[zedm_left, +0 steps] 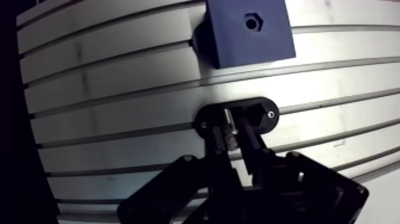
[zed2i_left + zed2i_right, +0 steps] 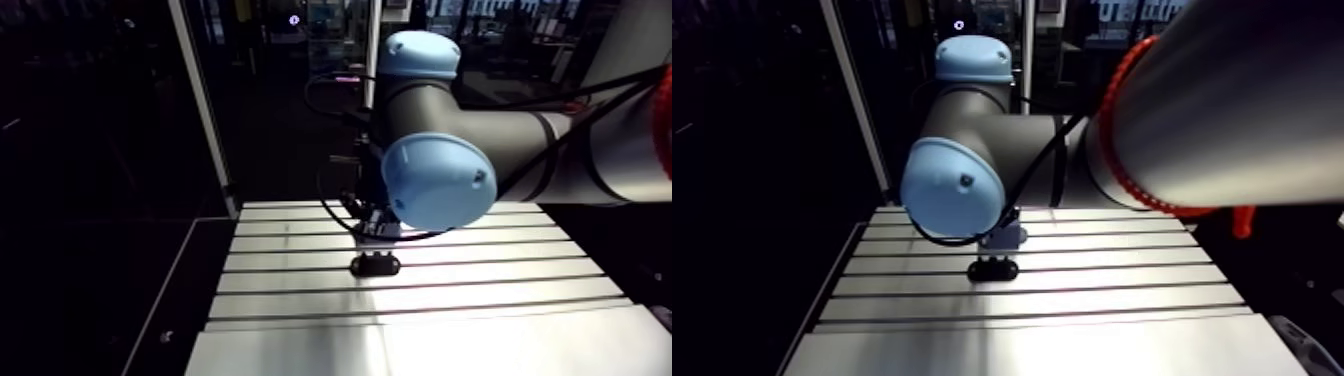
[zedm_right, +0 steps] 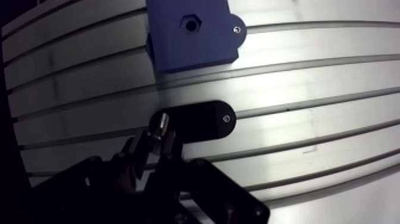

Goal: Pick up the M10 bolt and insert it into the hex recess until seated.

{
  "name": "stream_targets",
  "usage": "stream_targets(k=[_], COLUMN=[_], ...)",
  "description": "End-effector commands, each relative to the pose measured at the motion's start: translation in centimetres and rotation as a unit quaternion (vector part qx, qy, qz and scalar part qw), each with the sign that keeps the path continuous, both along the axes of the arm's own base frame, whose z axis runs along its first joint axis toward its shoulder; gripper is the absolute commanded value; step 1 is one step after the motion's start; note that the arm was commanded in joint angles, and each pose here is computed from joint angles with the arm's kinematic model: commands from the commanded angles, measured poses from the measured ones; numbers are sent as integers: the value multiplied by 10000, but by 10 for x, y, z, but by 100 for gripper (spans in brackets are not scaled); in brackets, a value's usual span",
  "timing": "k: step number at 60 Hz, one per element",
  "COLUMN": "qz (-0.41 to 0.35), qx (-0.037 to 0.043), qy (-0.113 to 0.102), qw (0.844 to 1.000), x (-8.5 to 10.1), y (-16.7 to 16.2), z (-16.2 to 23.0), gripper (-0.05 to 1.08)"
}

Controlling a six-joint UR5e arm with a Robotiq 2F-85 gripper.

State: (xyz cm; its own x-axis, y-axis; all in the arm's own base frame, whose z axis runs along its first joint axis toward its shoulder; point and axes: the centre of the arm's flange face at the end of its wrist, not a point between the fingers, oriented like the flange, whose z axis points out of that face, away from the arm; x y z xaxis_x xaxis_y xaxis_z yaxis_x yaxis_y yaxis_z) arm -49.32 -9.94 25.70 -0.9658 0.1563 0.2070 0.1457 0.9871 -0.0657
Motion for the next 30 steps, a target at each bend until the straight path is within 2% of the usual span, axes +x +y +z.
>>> stream_targets(k=[1,6,11,18,25,27,29,30], qz=[537,703,957,1582,1849,1972,1972,2048], qx=[66,100,190,275,303,285,285,265], qy=[-239,-270,-181,-333,-455,-589,-589,-662], qw=[9983,9971,9951,9865,9812,9782,9782,9762], x=[6,6,9,5,0,-3,-3,-5], y=[-3,-3,0,4,13,21,21,24], z=[30,41,70,92,104,111,111,115], gripper=[86,87,87,87,87,87,87,87])
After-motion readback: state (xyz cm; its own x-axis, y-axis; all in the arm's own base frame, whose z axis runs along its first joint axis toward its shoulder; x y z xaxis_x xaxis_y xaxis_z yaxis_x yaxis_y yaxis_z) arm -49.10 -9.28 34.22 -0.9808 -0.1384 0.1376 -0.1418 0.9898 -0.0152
